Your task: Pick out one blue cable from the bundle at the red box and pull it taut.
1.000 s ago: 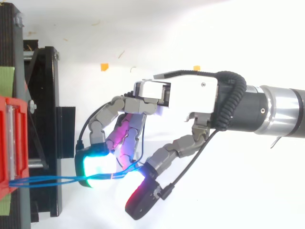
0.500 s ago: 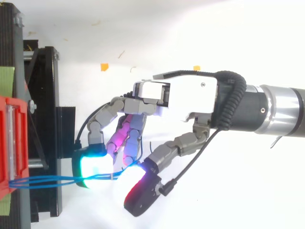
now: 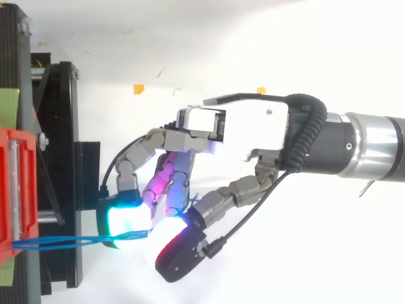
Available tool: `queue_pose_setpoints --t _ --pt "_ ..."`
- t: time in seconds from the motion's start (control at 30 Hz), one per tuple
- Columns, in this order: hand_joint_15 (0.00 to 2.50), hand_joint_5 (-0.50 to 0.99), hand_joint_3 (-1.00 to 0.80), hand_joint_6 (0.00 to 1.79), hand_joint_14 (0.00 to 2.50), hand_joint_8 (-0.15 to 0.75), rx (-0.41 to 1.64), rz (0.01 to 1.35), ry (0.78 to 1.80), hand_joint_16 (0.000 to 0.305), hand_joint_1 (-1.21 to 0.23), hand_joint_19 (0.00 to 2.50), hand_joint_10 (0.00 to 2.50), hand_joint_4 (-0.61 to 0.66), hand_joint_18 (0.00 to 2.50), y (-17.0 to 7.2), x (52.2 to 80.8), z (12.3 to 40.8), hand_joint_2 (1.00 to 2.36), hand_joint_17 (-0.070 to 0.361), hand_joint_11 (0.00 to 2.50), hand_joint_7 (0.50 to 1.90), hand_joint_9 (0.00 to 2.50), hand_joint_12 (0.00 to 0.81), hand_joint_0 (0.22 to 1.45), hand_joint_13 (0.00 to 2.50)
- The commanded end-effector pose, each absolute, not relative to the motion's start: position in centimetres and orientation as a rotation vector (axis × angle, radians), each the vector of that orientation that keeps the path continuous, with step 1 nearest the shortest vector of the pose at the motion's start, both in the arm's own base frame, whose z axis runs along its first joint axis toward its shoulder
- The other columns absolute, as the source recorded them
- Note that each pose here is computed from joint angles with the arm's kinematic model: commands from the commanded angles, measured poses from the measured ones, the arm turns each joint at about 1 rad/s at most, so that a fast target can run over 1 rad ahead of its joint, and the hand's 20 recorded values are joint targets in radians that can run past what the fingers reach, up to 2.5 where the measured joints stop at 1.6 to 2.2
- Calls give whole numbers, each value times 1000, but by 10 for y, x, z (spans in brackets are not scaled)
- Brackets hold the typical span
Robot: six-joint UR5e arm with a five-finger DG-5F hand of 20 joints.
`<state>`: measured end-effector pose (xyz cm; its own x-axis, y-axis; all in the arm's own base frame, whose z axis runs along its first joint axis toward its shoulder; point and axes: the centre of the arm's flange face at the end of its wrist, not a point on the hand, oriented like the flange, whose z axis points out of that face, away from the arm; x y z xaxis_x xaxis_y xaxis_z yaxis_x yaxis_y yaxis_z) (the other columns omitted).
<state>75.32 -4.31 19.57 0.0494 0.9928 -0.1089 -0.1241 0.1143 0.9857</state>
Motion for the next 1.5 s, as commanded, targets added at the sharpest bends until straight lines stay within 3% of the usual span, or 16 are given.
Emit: queue_pose_setpoints --t 0.0,0.13,0.2,0.27,0.43,0.83,1.07,1.47 --pt "401 -50 -392 891 18 269 1055 1153 1135 40 -839 659 31 -106 857 -43 753 196 1011 89 774 912 1459 297 630 1043" --pt "401 -51 -362 887 17 278 1057 1151 1139 40 -855 650 36 -87 857 -43 753 195 1013 90 786 1004 1442 300 645 1038" --pt "415 -64 -354 931 18 270 1058 1150 1140 40 -912 626 35 -67 859 -43 753 195 1014 91 822 890 1375 304 706 1023" --pt "411 -75 -344 942 17 279 1061 1148 1144 40 -944 636 34 -150 841 -43 752 194 1015 89 826 980 1401 298 776 1014" --pt "419 -75 -500 946 18 282 1067 1151 1144 39 -934 636 37 -194 841 -43 752 194 1000 88 835 998 1429 300 803 1025" --pt "423 -69 -500 949 18 280 1070 1148 1149 39 -968 625 35 -217 859 -43 752 194 1000 87 829 947 1441 297 654 1033" --pt "425 -69 -500 925 18 281 1069 1149 1148 41 -979 624 33 -112 870 -43 753 196 1000 91 825 872 1429 304 555 1028" --pt "413 -81 -500 868 16 277 1071 1147 1150 48 -817 613 29 -31 890 -43 753 197 1000 108 773 789 1385 335 468 1017"
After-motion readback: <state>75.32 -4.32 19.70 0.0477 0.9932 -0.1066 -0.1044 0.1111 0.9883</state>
